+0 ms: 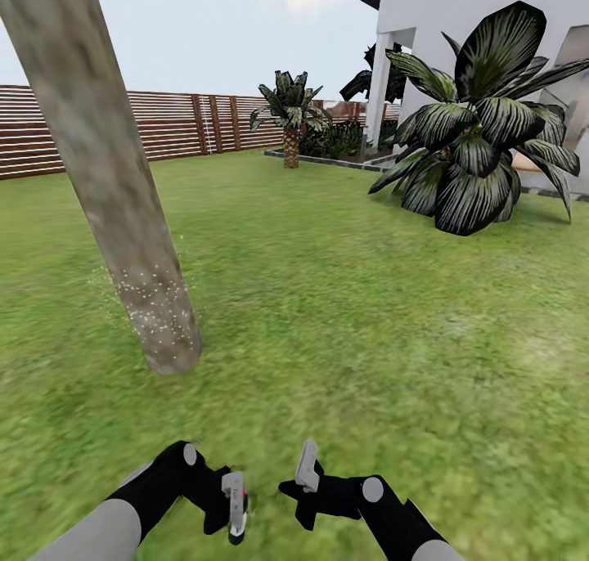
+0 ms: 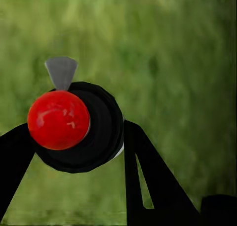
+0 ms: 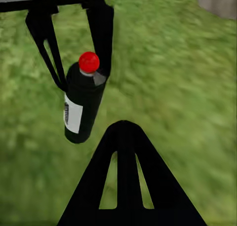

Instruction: In the garden, pick up the pesticide atomizer on the floor and spray pesticide onto both trees until each tree trunk is fully covered.

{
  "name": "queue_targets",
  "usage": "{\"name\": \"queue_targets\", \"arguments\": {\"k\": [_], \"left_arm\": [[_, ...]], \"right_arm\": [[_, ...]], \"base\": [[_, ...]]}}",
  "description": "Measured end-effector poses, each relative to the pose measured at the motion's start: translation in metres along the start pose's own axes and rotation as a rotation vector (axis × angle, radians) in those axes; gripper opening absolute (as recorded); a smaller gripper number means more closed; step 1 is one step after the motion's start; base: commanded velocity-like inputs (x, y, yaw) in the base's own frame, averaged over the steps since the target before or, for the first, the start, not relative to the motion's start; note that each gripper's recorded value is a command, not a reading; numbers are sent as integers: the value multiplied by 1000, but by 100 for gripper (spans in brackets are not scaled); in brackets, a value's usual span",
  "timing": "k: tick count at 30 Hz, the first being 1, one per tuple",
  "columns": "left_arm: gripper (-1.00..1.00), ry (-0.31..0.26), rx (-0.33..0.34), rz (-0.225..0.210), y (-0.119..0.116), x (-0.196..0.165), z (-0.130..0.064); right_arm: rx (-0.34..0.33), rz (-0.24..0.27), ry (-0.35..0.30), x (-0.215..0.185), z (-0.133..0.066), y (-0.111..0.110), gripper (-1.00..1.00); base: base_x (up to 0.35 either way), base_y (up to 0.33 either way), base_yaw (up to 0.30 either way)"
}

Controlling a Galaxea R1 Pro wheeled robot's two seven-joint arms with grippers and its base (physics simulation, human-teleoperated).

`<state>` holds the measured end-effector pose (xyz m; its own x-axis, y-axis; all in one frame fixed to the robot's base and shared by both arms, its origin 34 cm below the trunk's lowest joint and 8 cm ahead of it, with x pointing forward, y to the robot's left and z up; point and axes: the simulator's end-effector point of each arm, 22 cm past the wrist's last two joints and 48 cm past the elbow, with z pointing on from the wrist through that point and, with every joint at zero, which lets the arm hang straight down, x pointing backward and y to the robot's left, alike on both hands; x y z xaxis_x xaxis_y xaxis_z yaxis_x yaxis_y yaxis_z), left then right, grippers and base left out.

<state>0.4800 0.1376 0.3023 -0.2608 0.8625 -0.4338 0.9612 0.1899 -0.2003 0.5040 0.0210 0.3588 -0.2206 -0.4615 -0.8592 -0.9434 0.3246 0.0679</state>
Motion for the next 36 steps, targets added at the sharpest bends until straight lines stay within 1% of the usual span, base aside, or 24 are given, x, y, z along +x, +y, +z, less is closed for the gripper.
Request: {"name": "queue_targets", "arguments": {"k": [2,5,7,8,10,12,13,14,15,17,18,19,21,22,24,26,27,28,29,30,32,33,34,36], "left_arm": [[-100,64,-1,-47,2,48,-10],[-100,141,11,-121,-4,109,-24],[-100,184,-18,-163,0,144,-35],[-100,201,-42,-184,1,159,-37],[-100,236,-94,-223,2,184,-35],[-100,242,-165,-247,12,193,-34],[-100,221,-213,-272,21,191,-34],[-100,184,-266,-321,31,188,-34],[-100,139,-312,-386,37,185,-34],[-100,47,-396,-509,47,182,-33],[-100,10,-433,-542,54,179,-35],[-100,-70,-522,-616,66,177,-39],[-100,-162,-664,-752,70,190,-43],[-100,-206,-738,-819,69,199,-47],[-100,-275,-889,-924,62,226,-61],[-100,-304,-1002,-1002,52,247,-71],[-100,-305,-1027,-1020,48,253,-73],[-100,-279,-1015,-1049,26,261,-59],[-100,-278,-992,-1056,18,254,-47],[-100,-264,-983,-1090,6,253,-36],[-100,-266,-995,-1104,5,257,-38],[-100,-274,-1013,-1136,5,263,-42],[-100,-281,-1021,-1153,5,265,-43],[-100,-288,-1030,-1172,5,267,-45]], "right_arm": [[-1,1,1,1,0,0,-100],[0,3,6,4,-2,0,-100],[1,6,9,6,-3,-1,-100],[2,6,11,8,-4,-1,100],[14,9,23,15,-11,-7,100],[33,12,37,25,-19,-16,100],[41,13,41,27,-22,-19,100],[60,12,47,31,-25,-24,100],[106,10,58,37,-30,-36,100],[256,22,101,61,-49,-69,100],[312,38,122,74,-55,-76,100],[453,97,177,108,-70,-89,100],[714,220,270,166,-109,-101,100],[837,252,289,182,-130,-106,100],[1035,275,244,189,-164,-113,100],[1171,344,215,200,-189,-110,100],[1218,386,208,204,-198,-109,100],[1287,463,200,213,-210,-106,100],[1288,470,208,218,-211,-102,100],[1283,488,247,236,-217,-80,100],[1281,487,251,238,-218,-78,100],[1280,491,248,237,-216,-77,100],[1280,493,247,237,-215,-77,100],[1280,494,247,237,-215,-76,100]], "base": [[0,0,0],[0,0,0],[0,0,0],[0,0,0],[0,0,0],[0,0,0],[0,0,0],[0,0,0],[0,0,0],[0,0,0],[0,0,0],[0,0,0],[0,0,0],[0,0,0],[0,0,0],[0,0,0],[0,0,0],[0,0,0],[0,0,0],[0,0,0],[0,0,18],[0,0,148],[0,0,211],[0,0,253]]}}
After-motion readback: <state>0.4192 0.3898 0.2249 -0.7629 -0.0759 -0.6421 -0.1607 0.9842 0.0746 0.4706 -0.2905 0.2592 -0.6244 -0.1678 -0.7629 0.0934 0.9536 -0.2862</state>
